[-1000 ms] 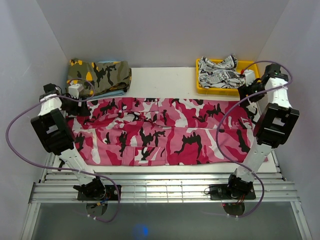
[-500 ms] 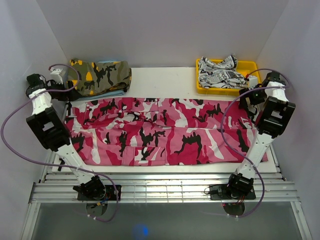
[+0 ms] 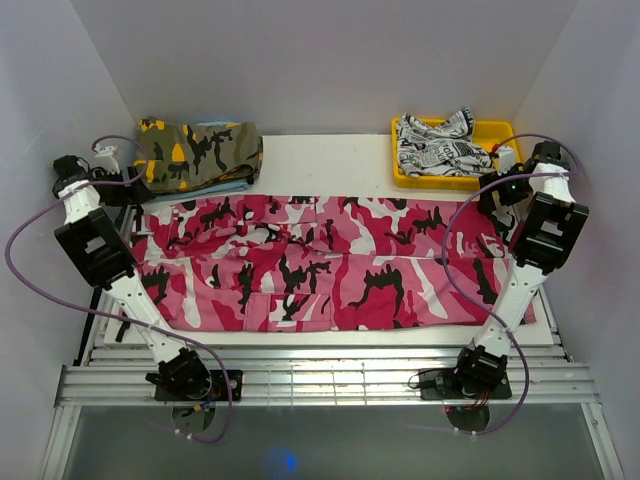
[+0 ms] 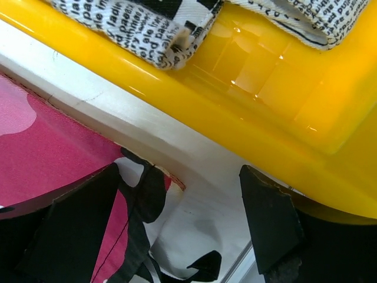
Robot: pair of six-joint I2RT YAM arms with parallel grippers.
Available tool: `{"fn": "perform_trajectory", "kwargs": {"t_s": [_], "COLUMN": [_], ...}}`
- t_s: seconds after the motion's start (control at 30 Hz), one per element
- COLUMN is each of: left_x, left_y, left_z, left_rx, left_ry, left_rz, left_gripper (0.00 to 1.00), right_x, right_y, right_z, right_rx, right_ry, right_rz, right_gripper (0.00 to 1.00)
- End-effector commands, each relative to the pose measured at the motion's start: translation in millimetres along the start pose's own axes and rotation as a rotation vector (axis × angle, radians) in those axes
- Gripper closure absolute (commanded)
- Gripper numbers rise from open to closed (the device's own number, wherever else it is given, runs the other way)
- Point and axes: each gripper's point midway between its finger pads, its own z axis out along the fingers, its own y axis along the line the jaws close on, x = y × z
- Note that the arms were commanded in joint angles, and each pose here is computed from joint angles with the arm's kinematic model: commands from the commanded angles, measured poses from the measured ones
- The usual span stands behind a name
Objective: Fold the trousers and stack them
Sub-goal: Flatten the trousers out
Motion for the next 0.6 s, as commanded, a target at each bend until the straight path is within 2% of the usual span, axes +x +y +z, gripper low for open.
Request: {"fn": "perform_trajectory", "kwargs": {"t_s": [0.0, 0.13, 0.23, 0.33, 0.47, 0.57], "left_x": [0.4, 5.5, 11.8, 17.4, 32.6, 45.1], "left_y": [22.3, 31.2, 25.1, 15.4, 8.6, -2.5], "left_z": [-2.4, 6.3, 15.1, 21.8, 27.4, 28.2], "left_rx": [-0.067, -0.068, 0.019, 0.107, 0.155, 0.206], "left_ry": [0.006, 0.006, 0.009, 0.007, 0.027, 0.046], "left_rz": [0.006, 0.054, 0.118, 0.125, 0.1, 0.067], "left_gripper": [0.07, 0.09, 0.12, 0.15, 0.18, 0.19], "right_x": [-2.4, -9.8, -12.7, -14.5, -15.9, -15.9], "right_y": [-3.4, -2.5, 4.6, 15.2, 26.8, 35.5], "right_z": [6.5, 2.2, 1.8, 2.0, 0.7, -0.1], "right_rx": [0.007, 0.01, -0.025, -0.077, -0.145, -0.198], "right_ry": [-0.02, -0.051, -0.074, -0.092, -0.11, -0.11], "right_rz": [-0.021, -0.047, -0.075, -0.099, -0.119, -0.136], "right_gripper": [0.1, 0.09, 0.1, 0.14, 0.28, 0.34]}}
